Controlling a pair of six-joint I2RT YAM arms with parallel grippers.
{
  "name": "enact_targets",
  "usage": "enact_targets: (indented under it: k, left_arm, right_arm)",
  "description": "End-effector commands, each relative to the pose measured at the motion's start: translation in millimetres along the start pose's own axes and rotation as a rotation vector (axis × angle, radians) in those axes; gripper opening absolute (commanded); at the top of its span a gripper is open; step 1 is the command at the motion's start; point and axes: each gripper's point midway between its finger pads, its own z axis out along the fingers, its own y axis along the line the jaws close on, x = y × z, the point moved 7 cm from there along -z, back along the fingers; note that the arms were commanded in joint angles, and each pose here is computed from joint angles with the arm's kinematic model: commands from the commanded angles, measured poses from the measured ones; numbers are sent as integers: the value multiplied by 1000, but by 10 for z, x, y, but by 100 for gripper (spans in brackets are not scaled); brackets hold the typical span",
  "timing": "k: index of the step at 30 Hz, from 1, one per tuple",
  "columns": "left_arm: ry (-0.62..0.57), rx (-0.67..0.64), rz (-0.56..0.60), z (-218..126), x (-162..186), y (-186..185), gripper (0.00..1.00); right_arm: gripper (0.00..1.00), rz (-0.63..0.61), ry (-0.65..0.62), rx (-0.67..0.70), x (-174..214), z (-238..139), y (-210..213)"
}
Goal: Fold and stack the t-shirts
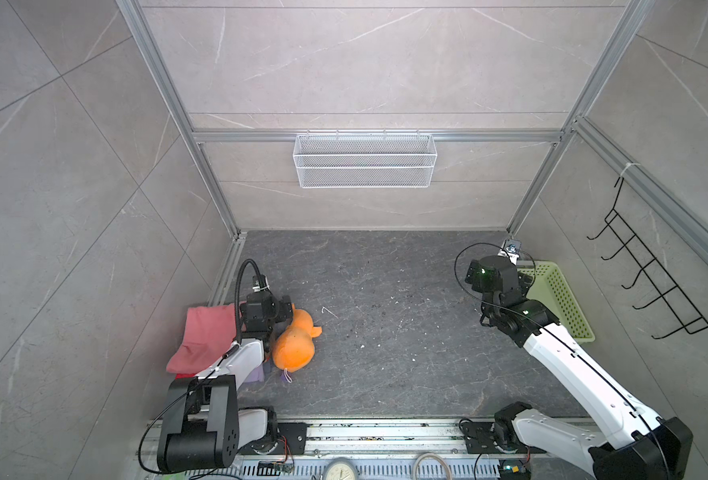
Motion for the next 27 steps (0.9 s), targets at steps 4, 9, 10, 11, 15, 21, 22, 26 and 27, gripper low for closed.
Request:
enact_targets:
  k: [4,9,10,11,15,21,22,26,27]
  left_arm:
    - [-220,-40,5,-12,-31,55,100]
    - [-196,-20,23,150,40,9,100]
    - [-193,-20,23,193,69,3,100]
    - [-189,-28,22,241,110,6,100]
    - [-192,-48,13,256,103,27,100]
    - [-169,-47,10,264,106,30,100]
    - [-177,-51,10,269,97,34,100]
    - [-173,-50,9,266,100,34,100]
    - [-170,-46,10,266,105,28,100]
  right_arm:
    - [100,-48,-6,-149,191,240,142]
    - [100,-74,7,-199,520,511,178]
    - [100,-86,3,-198,577,564,183]
    - [99,-99,3,-191,657,625,177]
    - [99,-118,0,-192,898,784,153]
    - [100,-155,33,-211,1257,1016,141]
    - [100,-159,45,-218,1314,1050,159]
    - [99,-114,-5,-209,1390,1074,117]
    - [99,-111,8,-209,1461,1093,107]
